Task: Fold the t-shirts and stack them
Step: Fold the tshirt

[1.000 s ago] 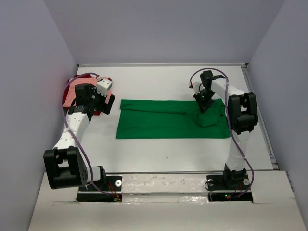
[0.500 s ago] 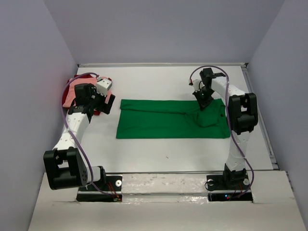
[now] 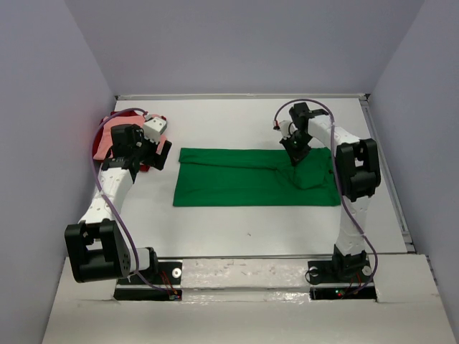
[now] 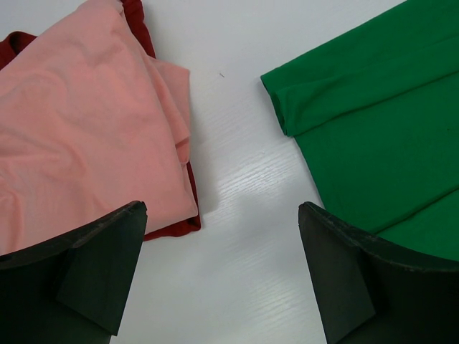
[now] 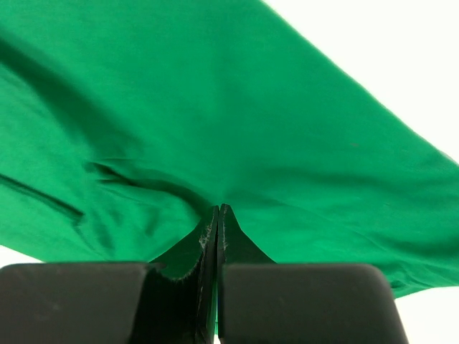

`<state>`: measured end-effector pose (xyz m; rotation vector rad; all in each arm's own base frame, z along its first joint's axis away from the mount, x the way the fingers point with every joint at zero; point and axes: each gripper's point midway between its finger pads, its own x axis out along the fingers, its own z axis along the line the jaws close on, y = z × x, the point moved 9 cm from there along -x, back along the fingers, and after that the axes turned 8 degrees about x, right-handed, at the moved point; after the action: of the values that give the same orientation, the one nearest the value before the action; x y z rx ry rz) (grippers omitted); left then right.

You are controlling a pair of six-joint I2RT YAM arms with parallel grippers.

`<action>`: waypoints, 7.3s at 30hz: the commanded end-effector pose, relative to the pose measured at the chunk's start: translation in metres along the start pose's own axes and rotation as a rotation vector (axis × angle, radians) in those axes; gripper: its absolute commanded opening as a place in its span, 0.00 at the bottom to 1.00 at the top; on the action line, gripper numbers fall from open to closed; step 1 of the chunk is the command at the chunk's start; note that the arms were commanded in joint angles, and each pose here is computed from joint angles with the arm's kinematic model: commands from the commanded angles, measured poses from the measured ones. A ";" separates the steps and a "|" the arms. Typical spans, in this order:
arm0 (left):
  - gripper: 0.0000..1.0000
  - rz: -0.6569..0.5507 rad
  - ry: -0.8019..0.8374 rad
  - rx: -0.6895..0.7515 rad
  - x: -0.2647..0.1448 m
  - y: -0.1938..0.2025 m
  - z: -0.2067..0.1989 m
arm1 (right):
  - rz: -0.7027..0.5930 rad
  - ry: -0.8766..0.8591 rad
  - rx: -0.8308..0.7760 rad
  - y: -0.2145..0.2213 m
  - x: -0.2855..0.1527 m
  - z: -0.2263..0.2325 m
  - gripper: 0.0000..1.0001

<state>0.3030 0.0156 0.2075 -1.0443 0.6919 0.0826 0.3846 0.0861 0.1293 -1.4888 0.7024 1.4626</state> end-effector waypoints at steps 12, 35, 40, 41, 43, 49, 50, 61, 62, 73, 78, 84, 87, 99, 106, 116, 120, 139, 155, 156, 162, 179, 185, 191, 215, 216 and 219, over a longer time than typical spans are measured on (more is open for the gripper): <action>0.99 -0.053 -0.016 0.015 -0.012 -0.006 0.003 | 0.159 -0.108 -0.080 0.024 0.001 0.045 0.00; 0.99 -0.086 -0.012 0.018 -0.019 -0.011 0.002 | 0.076 -0.052 -0.153 0.054 -0.065 0.091 0.00; 0.99 -0.085 -0.013 0.017 -0.019 -0.011 0.003 | 0.043 0.002 -0.143 0.031 -0.044 0.084 0.00; 0.99 -0.089 -0.015 0.017 -0.020 -0.012 0.003 | 0.037 0.014 -0.141 0.027 -0.042 0.083 0.00; 0.99 -0.092 -0.015 0.019 -0.021 -0.012 0.003 | 0.041 0.029 -0.139 0.022 -0.034 0.080 0.00; 0.99 -0.090 -0.013 0.022 -0.019 -0.010 0.003 | 0.001 0.137 -0.138 0.011 -0.027 0.070 0.00; 0.99 -0.088 -0.011 0.021 -0.018 -0.010 0.002 | -0.005 0.166 -0.138 0.011 -0.027 0.068 0.00; 0.99 -0.083 -0.004 0.025 -0.014 -0.009 0.004 | 0.003 0.258 -0.089 0.032 -0.027 0.036 0.00; 0.99 -0.081 0.000 0.023 -0.013 -0.009 0.004 | 0.008 0.266 -0.080 0.035 -0.028 0.032 0.00; 0.99 -0.091 0.007 0.026 -0.014 -0.012 0.004 | 0.043 0.304 -0.019 0.080 -0.040 0.011 0.00; 0.99 -0.096 0.013 0.028 -0.015 -0.012 0.003 | 0.017 0.306 -0.008 0.106 -0.068 0.021 0.00; 0.99 -0.078 0.025 0.011 -0.009 -0.009 0.003 | -0.099 0.354 0.015 0.102 -0.095 0.020 0.00; 0.99 -0.075 0.044 0.003 -0.006 -0.009 0.003 | -0.236 0.405 0.079 0.088 -0.108 0.012 0.00; 0.99 -0.062 0.326 -0.059 0.033 -0.013 -0.005 | -0.471 0.408 0.231 0.098 -0.097 -0.019 0.00; 0.99 -0.081 0.443 -0.044 0.050 -0.025 -0.015 | -0.521 0.434 0.279 0.106 -0.091 -0.030 0.00; 0.99 -0.040 0.526 0.032 0.073 -0.018 -0.058 | -0.487 0.525 0.305 0.109 -0.083 -0.042 0.00; 0.99 -0.031 0.562 0.034 0.073 -0.017 -0.062 | -0.508 0.552 0.315 0.109 -0.087 -0.043 0.04; 0.99 -0.087 0.894 -0.026 0.089 -0.024 -0.094 | -0.382 0.413 0.343 0.119 -0.063 -0.043 0.00; 0.00 0.033 0.795 0.027 0.087 -0.017 -0.083 | -0.375 0.328 0.318 0.124 -0.060 -0.033 0.00; 0.00 0.055 0.756 0.029 0.089 -0.015 -0.081 | -0.366 0.315 0.316 0.125 -0.058 -0.032 0.00; 0.00 0.199 0.583 0.051 0.113 -0.005 -0.062 | -0.288 0.240 0.308 0.127 -0.049 -0.028 0.00; 0.00 0.199 0.495 0.090 0.146 -0.022 -0.046 | -0.172 0.237 0.293 0.150 -0.037 -0.024 0.00; 0.00 0.161 0.490 0.129 0.128 -0.042 -0.048 | -0.167 0.246 0.275 0.151 -0.039 -0.025 0.00; 0.00 0.166 0.470 0.149 0.132 -0.040 -0.048 | -0.154 0.273 0.271 0.151 -0.041 -0.027 0.00; 0.00 0.436 0.385 0.221 0.174 0.022 -0.064 | -0.010 0.224 0.252 0.140 -0.005 -0.041 0.00; 0.00 0.443 0.384 0.224 0.171 0.022 -0.064 | -0.008 0.223 0.251 0.137 -0.004 -0.043 0.00; 0.00 0.468 0.365 0.252 0.160 0.024 -0.064 | 0.004 0.224 0.246 0.126 0.003 -0.050 0.00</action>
<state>0.4146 -0.0755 0.0993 -0.7358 1.1419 0.0999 0.2746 -0.0104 0.1049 -1.4478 1.0035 1.1834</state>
